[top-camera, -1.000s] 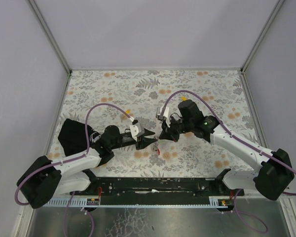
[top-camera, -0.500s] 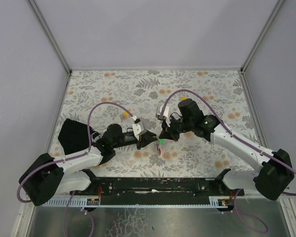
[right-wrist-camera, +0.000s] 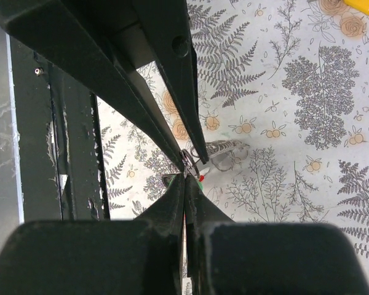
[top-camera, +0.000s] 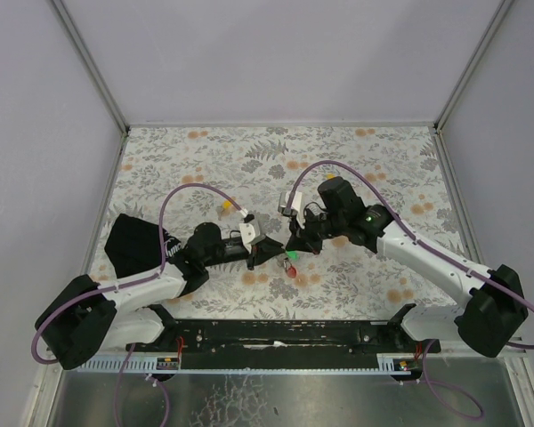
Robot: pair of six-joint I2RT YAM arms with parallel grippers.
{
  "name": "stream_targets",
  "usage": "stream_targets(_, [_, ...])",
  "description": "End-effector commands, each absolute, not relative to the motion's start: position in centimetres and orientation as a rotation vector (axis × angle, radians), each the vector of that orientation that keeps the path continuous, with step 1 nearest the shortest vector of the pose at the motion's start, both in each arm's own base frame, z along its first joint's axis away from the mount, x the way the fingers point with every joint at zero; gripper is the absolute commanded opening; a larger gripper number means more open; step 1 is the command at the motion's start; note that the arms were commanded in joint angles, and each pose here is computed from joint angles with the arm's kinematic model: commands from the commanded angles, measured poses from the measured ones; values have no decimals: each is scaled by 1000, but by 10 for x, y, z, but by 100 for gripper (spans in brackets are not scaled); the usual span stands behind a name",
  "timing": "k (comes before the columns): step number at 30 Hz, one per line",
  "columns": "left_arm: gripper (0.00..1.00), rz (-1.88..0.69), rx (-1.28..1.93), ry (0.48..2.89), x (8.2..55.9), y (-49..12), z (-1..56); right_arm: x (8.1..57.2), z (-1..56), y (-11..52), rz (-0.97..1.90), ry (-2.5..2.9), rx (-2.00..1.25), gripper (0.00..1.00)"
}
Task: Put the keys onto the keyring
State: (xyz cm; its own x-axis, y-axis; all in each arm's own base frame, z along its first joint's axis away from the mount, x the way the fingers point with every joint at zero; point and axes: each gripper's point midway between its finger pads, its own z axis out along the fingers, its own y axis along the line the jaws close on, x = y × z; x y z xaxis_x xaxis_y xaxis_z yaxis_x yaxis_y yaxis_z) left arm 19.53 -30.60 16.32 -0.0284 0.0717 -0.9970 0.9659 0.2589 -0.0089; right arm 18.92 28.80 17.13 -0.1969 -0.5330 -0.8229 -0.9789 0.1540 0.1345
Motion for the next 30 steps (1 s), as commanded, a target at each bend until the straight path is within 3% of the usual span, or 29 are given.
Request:
stream_targets(1, [12,-1006,1063,1327,197,-315,181,191,192,300,948,1734,-1464,0])
stream_targets(5, [0,-1008,1064,1324,196,-315,181,193,188,298,925,1752,-1461,0])
stream_targets(14, [0,-963,1048,1352,198,-307,173,206,165,273,742,1884,-1391,0])
stream_targets(30, [0,-953,1040,1346,197,-305,173,208,146,258,733,1994,-1326,0])
